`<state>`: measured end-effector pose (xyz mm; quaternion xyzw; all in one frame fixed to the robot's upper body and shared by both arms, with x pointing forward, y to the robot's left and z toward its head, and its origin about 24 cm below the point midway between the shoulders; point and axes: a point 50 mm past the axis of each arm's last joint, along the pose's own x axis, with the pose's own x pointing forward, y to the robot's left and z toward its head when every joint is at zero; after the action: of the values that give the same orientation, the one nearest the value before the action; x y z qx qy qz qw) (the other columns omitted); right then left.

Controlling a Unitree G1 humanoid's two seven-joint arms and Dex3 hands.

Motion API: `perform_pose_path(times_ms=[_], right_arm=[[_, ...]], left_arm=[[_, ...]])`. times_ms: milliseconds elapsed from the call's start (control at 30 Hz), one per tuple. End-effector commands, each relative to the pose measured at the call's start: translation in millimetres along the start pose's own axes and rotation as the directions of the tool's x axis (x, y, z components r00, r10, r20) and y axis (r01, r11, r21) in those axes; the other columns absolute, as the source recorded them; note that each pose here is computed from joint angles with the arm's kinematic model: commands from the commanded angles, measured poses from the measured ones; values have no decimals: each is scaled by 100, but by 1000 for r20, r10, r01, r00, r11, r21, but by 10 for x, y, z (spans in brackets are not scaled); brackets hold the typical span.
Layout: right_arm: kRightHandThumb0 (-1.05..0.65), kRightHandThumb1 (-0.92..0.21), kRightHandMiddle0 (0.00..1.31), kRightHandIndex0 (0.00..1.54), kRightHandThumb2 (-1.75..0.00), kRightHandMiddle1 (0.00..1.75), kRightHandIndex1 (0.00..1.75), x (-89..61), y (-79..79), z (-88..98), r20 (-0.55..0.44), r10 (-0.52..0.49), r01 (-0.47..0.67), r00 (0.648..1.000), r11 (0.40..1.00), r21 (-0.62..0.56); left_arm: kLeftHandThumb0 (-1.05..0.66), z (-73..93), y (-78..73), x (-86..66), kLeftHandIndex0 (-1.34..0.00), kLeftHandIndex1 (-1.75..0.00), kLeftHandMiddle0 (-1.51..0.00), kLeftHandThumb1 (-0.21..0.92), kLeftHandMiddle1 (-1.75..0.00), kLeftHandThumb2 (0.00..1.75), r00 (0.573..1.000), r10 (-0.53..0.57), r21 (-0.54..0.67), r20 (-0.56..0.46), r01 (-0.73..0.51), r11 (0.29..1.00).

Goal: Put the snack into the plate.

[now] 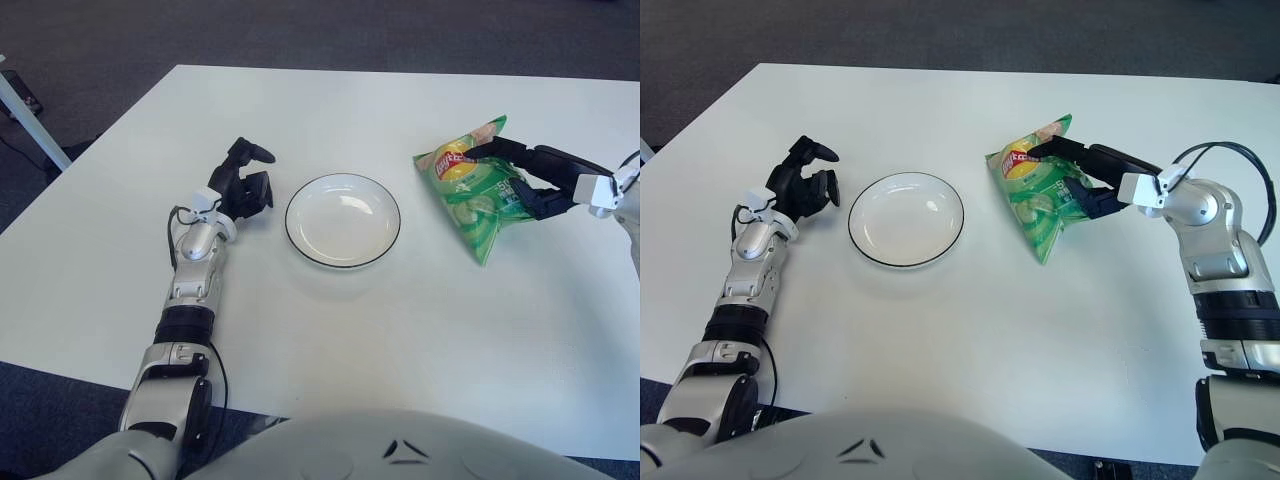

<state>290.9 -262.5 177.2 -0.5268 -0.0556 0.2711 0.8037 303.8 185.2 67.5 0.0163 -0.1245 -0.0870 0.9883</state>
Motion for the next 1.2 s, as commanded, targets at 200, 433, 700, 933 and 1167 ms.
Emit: perform_pose_path(times_ms=[200, 433, 700, 933, 1167], right_arm=[[-92, -92, 0, 22, -113, 77, 65, -65, -216, 28, -21, -90, 87, 996, 991, -104], [-93, -92, 0, 16, -103, 77, 64, -9, -224, 108, 20, -171, 172, 985, 963, -208], [-93, -92, 0, 12, -96, 84, 56, 50, -239, 210, 22, -227, 224, 974, 933, -280], [-94, -92, 0, 8, -97, 87, 51, 92, -313, 333, 10, -257, 246, 966, 910, -333], [-96, -92, 0, 7, -98, 84, 47, 119, -354, 388, 3, -280, 262, 960, 893, -367]], left_arm=[[-36, -351, -55, -276, -27, -175, -103, 79, -175, 70, 988, 32, -31, -152, -37, 999], [-36, -362, -61, -269, -27, -175, -102, 80, -175, 69, 988, 20, -36, -156, -26, 999], [-36, -363, -73, -272, -26, -175, -103, 81, -175, 68, 989, 21, -36, -150, -27, 999], [-37, -359, -81, -272, -30, -175, -106, 75, -175, 75, 988, 30, -22, -149, -33, 999], [-37, -365, -84, -269, -31, -175, -106, 73, -175, 78, 988, 35, -10, -152, -36, 999]])
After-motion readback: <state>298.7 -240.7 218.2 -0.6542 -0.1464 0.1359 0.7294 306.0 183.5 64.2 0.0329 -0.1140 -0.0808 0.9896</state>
